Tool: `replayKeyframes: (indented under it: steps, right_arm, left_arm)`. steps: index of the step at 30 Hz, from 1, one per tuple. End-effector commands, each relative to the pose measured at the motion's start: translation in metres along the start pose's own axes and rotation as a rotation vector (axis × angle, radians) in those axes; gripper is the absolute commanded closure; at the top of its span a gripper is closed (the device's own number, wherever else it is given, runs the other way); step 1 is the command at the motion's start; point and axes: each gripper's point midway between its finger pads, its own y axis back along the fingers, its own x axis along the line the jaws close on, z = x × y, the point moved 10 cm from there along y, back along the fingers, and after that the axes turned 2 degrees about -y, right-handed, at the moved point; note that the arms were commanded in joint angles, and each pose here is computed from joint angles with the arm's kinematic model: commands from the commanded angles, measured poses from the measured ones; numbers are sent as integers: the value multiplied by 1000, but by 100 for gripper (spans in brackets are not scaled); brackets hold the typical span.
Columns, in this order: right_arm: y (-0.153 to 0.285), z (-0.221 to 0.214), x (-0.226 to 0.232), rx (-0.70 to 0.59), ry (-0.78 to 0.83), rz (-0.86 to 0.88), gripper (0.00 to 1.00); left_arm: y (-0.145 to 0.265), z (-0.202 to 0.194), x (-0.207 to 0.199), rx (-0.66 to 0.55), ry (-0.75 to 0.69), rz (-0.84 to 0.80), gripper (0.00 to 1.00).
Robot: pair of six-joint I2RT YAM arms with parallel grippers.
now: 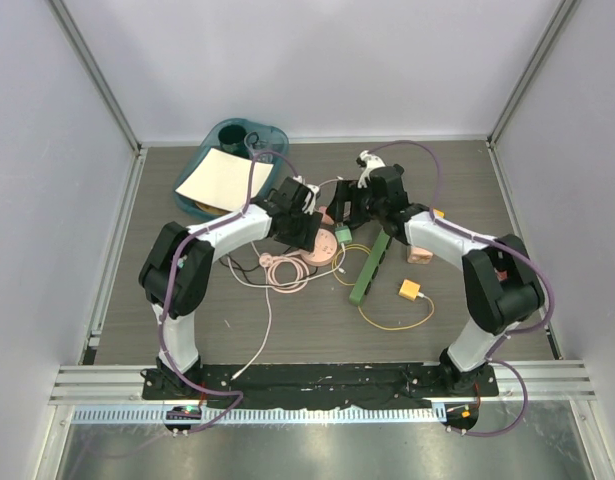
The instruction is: Pull the plug off the socket
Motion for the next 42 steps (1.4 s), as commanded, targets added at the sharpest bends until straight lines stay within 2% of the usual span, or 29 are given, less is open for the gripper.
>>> replayKeyframes:
  steps: [1,8,15,20,22,23,25,26,27,29,33,42]
  right_arm:
    - [36,31,17,-100,-51,10,17]
    - [54,29,21,-135,-67,25,19]
    - [51,20,20,-104,-91,46,21]
    - [37,4,23,-31,-154,166,38]
    - [28,0,27,-18,-213,237,42]
    - [24,-4,29,10,-232,281,52]
    - [10,-14,26,60,-285,274,63]
    - [6,-16,26,70,-294,276,74]
    - [2,-19,26,84,-308,272,78]
    - [-8,-27,26,117,-342,267,88]
    - [-23,-40,39,187,-345,294,93]
    - [-46,-97,15,363,-354,24,96]
  left_arm:
    - [10,17,-4,-51,-24,-8,39]
    - [5,28,-7,-64,-24,-26,43]
    - [-2,33,-8,-44,-29,-29,55]
    - [-7,28,-8,-27,-26,-38,64]
    - [-7,25,-8,-24,-26,-44,72]
    - [-7,24,-7,-25,-26,-42,76]
    - [-5,22,-7,-27,-22,-44,89]
    - [-5,22,-7,-29,-21,-45,94]
    - [-3,23,-8,-37,-20,-52,100]
    - [-2,23,-9,-39,-13,-61,100]
    - [-1,26,-11,-50,1,-70,100]
    - [4,28,-11,-61,24,-57,100]
